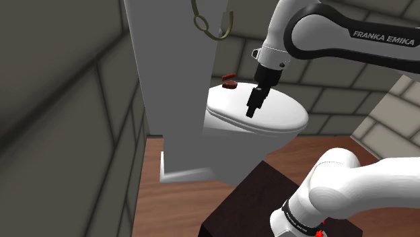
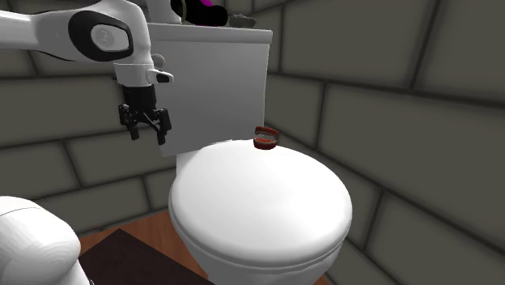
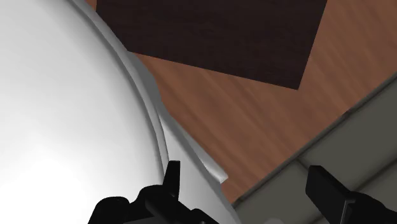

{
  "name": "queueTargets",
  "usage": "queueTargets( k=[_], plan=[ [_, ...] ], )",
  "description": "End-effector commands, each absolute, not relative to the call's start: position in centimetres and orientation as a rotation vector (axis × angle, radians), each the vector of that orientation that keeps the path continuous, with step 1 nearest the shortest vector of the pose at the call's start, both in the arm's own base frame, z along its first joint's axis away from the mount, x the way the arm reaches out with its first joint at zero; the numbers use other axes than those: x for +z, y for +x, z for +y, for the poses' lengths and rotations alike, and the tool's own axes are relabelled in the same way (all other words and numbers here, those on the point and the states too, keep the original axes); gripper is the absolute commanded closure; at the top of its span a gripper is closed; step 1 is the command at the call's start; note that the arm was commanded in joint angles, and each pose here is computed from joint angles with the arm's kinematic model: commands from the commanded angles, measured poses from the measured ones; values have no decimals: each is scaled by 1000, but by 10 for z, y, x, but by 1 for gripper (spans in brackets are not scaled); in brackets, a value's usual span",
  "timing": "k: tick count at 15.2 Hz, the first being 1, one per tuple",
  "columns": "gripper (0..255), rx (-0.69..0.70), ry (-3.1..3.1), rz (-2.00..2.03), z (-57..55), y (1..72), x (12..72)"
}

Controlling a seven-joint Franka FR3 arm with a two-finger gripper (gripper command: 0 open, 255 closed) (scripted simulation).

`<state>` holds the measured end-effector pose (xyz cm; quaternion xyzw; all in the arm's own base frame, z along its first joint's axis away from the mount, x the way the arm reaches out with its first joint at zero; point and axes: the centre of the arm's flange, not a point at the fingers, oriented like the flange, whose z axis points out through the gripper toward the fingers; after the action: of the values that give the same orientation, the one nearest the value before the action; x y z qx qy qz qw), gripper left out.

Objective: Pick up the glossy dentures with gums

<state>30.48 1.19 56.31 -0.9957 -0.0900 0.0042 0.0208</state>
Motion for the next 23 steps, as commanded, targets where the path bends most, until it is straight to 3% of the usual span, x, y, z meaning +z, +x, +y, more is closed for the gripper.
queueTargets(
  k=[1, 23],
  plan=[
    [0, 13, -3087, -279, 12, 305, 563],
    [0, -283, -2995, 243, -183, 494, 573]
  ],
)
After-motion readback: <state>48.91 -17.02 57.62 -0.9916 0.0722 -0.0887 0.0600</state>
